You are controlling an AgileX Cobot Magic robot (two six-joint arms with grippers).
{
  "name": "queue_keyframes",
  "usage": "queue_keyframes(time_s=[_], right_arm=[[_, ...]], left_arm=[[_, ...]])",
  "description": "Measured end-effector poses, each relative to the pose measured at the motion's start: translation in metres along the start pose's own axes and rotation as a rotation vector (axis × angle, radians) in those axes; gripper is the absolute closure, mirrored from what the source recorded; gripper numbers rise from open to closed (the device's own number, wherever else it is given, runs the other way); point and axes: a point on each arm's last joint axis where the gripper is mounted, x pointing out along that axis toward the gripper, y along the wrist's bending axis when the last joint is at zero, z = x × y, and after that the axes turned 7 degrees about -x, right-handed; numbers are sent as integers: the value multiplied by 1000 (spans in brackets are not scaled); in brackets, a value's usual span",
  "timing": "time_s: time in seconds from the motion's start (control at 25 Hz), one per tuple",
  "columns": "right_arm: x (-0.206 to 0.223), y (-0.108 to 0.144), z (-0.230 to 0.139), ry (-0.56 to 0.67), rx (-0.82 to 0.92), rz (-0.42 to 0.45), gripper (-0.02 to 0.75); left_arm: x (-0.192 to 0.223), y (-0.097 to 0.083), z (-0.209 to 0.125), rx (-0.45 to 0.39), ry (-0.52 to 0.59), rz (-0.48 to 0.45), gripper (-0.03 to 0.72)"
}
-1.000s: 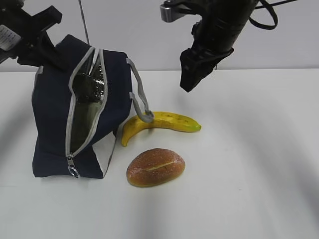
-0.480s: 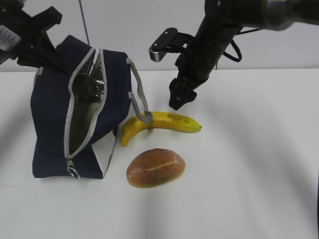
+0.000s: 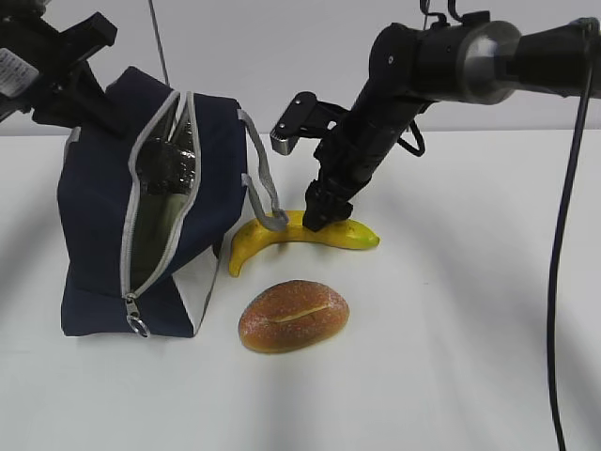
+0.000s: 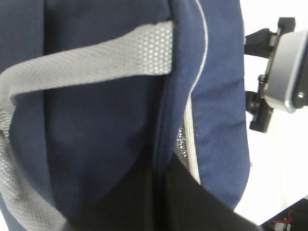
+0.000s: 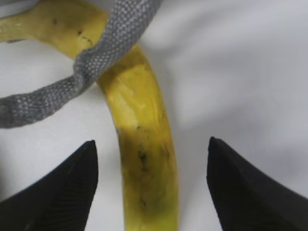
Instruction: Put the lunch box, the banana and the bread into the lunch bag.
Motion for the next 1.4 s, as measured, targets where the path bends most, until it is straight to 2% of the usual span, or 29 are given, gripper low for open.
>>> queue_keyframes(time_s=[0.28,0.52,0.64,0.8,1.08,1.24,1.4], right_arm=[[15,-2,-2,-9,-20,-23,215],[37,3,-8,2,-13,13,218],[39,3,-9,3,-14,14,283],[38,3,-9,1,-15,13,433],[21,-6,-11,81,-5,56,440],[11,-16,-37,183,88,75,440],[-19,-31,-59,235,190,32,441]], left_arm=[[0,0,0,0,1,0,691],[0,0,0,3,1,0,691],[0,0,0,4,2,0,691],[0,0,0,4,2,0,691],[0,0,0,4,1,0,691],[0,0,0,4,0,0,691],[0,0,0,4,-3,0,691]])
